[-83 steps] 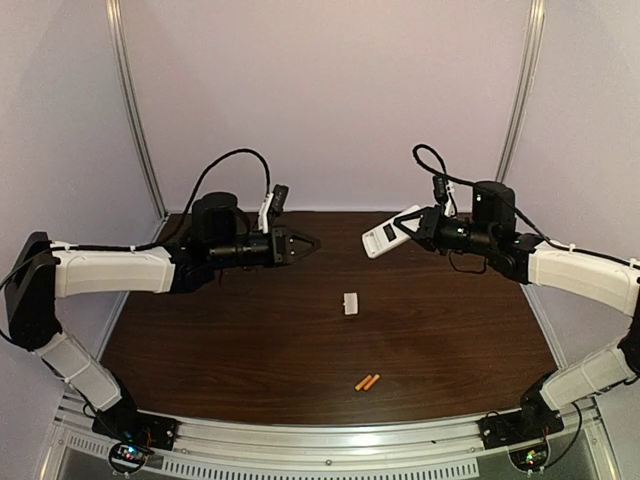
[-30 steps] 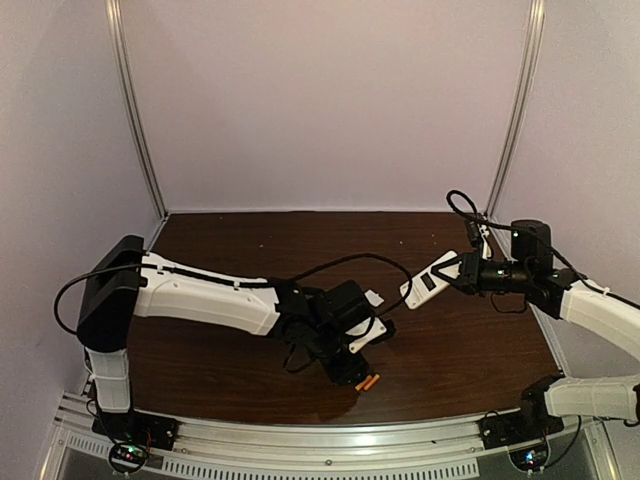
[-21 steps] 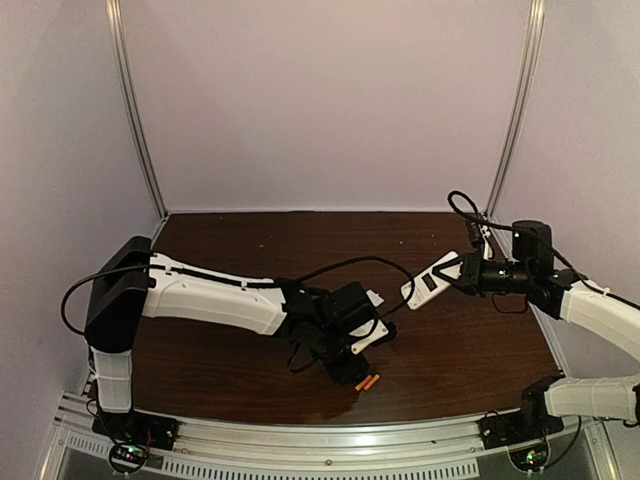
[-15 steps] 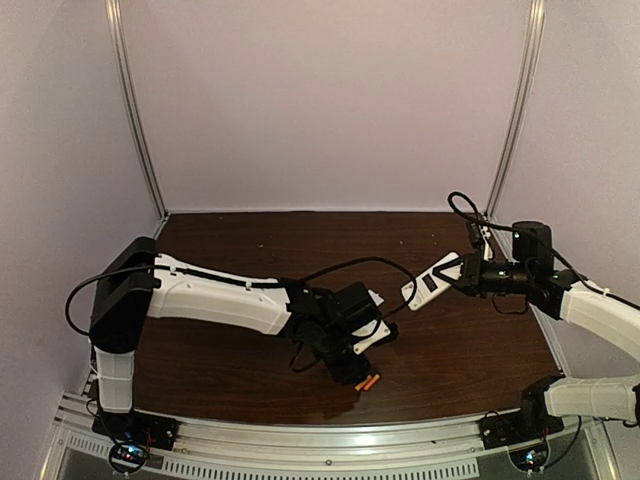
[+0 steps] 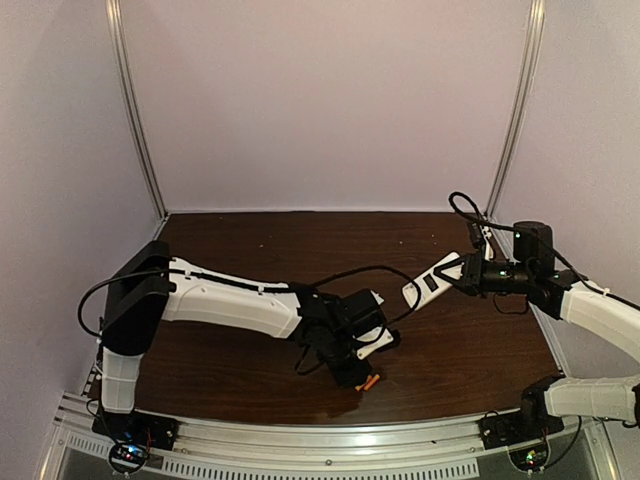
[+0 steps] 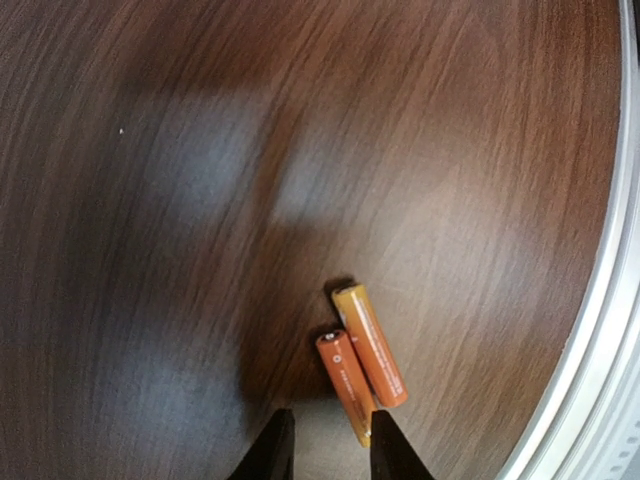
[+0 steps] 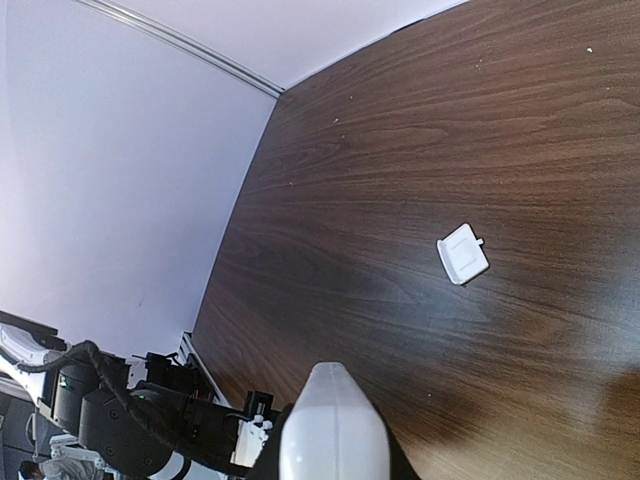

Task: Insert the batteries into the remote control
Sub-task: Move the battery to the center of the board.

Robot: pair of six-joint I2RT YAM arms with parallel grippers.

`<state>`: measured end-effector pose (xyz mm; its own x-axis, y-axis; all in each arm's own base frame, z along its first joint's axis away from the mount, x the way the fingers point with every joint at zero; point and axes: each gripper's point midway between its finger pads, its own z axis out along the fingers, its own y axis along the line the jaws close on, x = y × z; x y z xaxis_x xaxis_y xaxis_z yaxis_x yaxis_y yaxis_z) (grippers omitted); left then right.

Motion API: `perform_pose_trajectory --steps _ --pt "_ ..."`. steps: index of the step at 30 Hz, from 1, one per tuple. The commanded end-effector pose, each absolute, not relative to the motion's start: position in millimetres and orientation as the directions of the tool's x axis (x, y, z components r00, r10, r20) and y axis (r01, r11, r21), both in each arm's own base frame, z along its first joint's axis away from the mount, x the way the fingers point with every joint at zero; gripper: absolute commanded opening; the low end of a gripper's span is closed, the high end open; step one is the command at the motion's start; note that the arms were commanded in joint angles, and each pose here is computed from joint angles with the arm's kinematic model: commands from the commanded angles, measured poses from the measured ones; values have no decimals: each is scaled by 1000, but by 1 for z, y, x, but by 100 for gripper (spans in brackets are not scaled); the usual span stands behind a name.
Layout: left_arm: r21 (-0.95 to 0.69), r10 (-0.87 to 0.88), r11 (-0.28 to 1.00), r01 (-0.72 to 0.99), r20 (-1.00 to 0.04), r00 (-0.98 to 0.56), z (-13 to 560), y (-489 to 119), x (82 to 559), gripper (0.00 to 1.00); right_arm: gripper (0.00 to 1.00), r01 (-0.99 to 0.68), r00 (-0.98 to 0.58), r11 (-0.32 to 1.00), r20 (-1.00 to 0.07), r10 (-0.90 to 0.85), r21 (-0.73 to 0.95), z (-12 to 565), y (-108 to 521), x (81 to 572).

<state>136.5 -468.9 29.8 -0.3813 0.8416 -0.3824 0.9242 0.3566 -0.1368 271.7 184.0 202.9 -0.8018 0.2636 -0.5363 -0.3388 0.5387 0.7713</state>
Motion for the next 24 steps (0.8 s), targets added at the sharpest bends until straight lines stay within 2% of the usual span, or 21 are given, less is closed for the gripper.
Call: perform_pose_trajectory --steps 1,19,24 --pt "-124 853 337 933 -379 -358 27 -474 137 26 0 -346 -797 532 -541 268 773 202 182 272" --pt "-99 865 347 932 -351 -359 18 -474 140 27 0 -334 -799 536 -534 274 775 198 180 274" --pt "-56 871 377 925 -318 -374 11 -464 145 18 0 -330 -795 549 -539 277 768 197 177 276"
